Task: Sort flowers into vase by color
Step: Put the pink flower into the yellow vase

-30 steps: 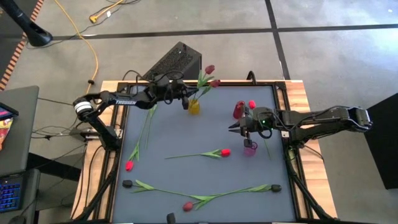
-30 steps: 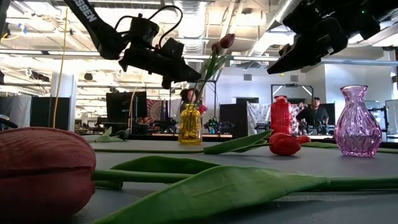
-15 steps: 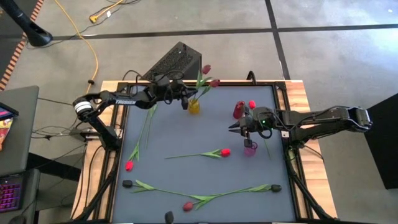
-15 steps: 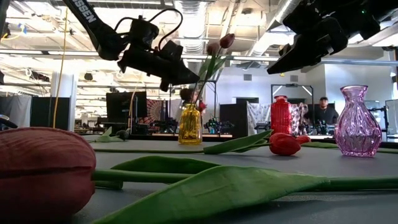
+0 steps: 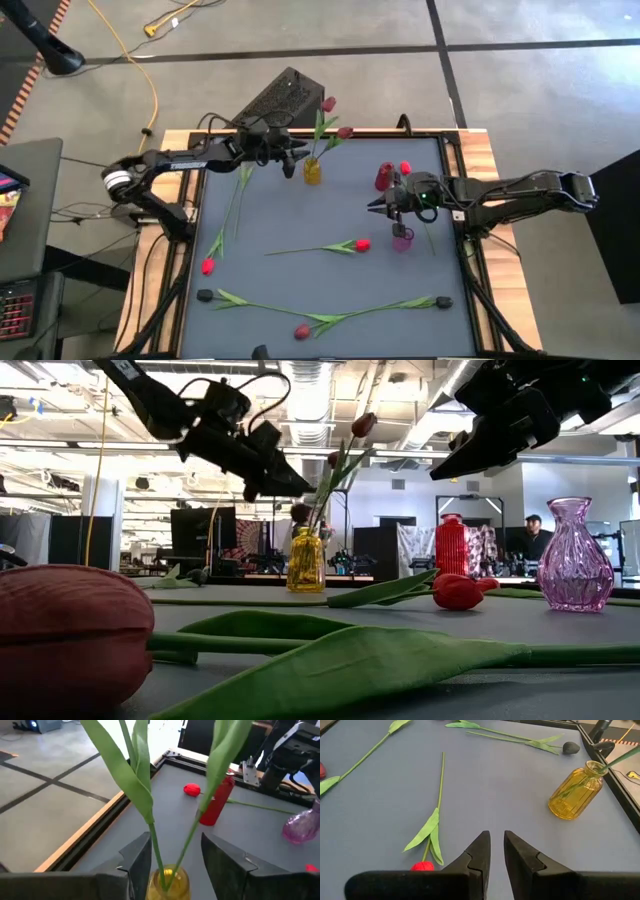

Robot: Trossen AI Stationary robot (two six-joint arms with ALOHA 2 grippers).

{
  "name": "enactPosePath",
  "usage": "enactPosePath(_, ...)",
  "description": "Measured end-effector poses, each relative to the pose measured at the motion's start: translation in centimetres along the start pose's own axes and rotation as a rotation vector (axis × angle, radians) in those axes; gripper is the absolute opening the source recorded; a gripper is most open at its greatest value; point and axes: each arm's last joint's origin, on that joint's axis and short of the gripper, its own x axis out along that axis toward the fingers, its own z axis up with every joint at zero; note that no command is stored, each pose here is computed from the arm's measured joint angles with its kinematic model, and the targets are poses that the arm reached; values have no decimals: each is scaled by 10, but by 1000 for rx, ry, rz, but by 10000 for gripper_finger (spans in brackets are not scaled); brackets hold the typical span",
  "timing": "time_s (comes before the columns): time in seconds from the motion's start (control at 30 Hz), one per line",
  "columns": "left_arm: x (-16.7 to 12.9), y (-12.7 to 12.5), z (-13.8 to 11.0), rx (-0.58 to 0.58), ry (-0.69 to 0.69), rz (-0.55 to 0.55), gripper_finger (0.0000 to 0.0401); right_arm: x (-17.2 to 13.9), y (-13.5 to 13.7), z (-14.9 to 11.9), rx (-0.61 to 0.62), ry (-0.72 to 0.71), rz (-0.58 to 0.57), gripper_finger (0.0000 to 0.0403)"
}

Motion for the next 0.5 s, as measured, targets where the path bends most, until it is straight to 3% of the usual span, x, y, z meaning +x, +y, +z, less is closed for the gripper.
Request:
enactPosePath(0.3,-42,-19,21,54,22,-30,161,-7,-1,21,117,-6,6,82)
enactPosePath(0.5,-47,-51,18,131,71,-134,160,-14,15,37,215,-12,83,82)
